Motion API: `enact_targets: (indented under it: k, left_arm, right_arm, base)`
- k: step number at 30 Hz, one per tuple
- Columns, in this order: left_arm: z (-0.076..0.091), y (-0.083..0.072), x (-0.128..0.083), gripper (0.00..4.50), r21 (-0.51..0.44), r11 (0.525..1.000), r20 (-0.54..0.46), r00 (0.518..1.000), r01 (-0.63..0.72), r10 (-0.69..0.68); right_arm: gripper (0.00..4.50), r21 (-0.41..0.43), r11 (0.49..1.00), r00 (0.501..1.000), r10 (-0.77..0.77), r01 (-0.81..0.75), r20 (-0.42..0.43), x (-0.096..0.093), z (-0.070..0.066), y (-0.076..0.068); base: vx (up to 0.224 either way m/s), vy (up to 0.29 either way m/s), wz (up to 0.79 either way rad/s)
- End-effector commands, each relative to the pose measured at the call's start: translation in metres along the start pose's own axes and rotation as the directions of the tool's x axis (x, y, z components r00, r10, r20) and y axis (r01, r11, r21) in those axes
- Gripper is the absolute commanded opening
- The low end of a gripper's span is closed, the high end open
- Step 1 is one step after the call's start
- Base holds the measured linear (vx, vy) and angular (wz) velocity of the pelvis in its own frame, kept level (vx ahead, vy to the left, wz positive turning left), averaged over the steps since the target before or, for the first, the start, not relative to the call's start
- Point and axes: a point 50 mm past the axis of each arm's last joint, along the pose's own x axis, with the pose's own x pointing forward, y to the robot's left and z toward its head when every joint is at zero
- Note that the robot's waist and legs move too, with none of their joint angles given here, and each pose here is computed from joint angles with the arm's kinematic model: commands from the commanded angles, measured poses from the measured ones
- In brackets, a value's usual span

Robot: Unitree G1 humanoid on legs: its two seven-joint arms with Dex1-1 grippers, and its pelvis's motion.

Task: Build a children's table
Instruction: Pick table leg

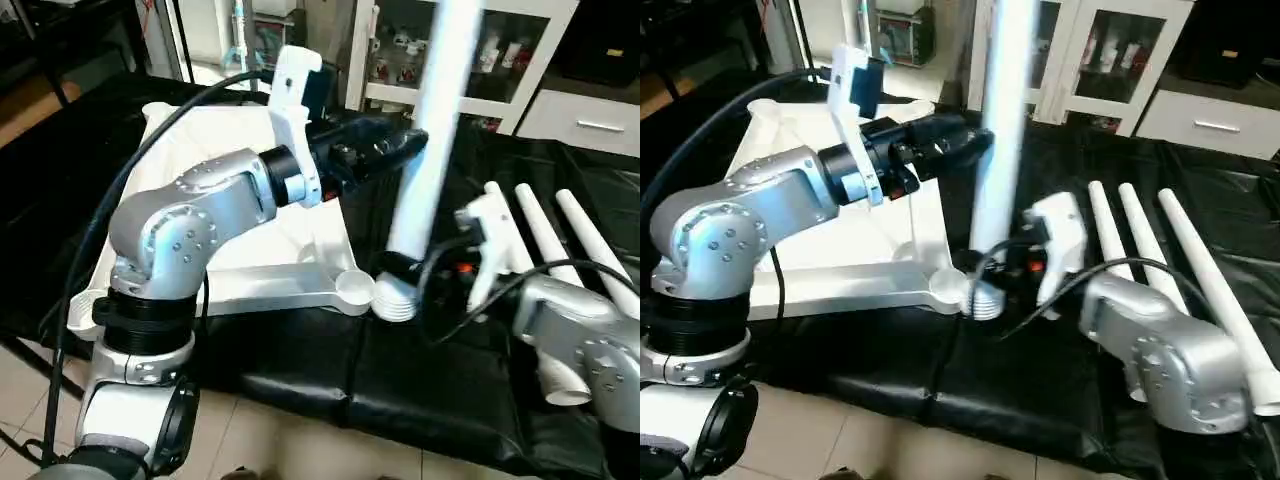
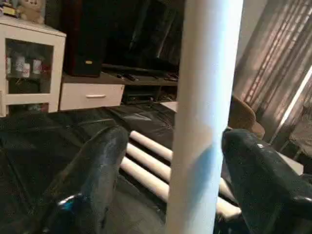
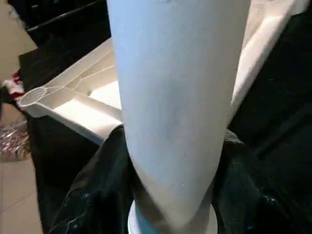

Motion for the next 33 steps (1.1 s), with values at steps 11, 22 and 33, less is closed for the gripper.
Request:
enact_targets:
  k: [11, 22, 33]
  left_arm:
    - [-0.021, 0.038, -0.045, 4.2, 0.264, 0.902, 0.012, 0.937, -0.341, 0.35]
    - [-0.109, 0.046, -0.077, 4.2, 0.479, 0.877, -0.336, 0.919, -0.021, 0.206]
    - [-0.151, 0.067, -0.088, 4.2, 0.491, 0.86, -0.536, 0.827, 0.143, 0.168]
  right_arm:
    - [1.91, 0.006, 0.94, 0.938, -0.341, 0.342, 0.063, -0.023, 0.003, -0.04]
    - [1.91, -0.011, 0.885, 0.85, -0.443, 0.465, 0.285, -0.004, 0.006, -0.042]
    - [1.91, 0.012, 0.983, 0.961, -0.18, 0.182, 0.21, -0.002, -0.017, -0.015]
  base:
    - [0.0, 0.0, 0.0]
    - [0.0, 0.0, 0.0]
    - [0.0, 0.0, 0.0]
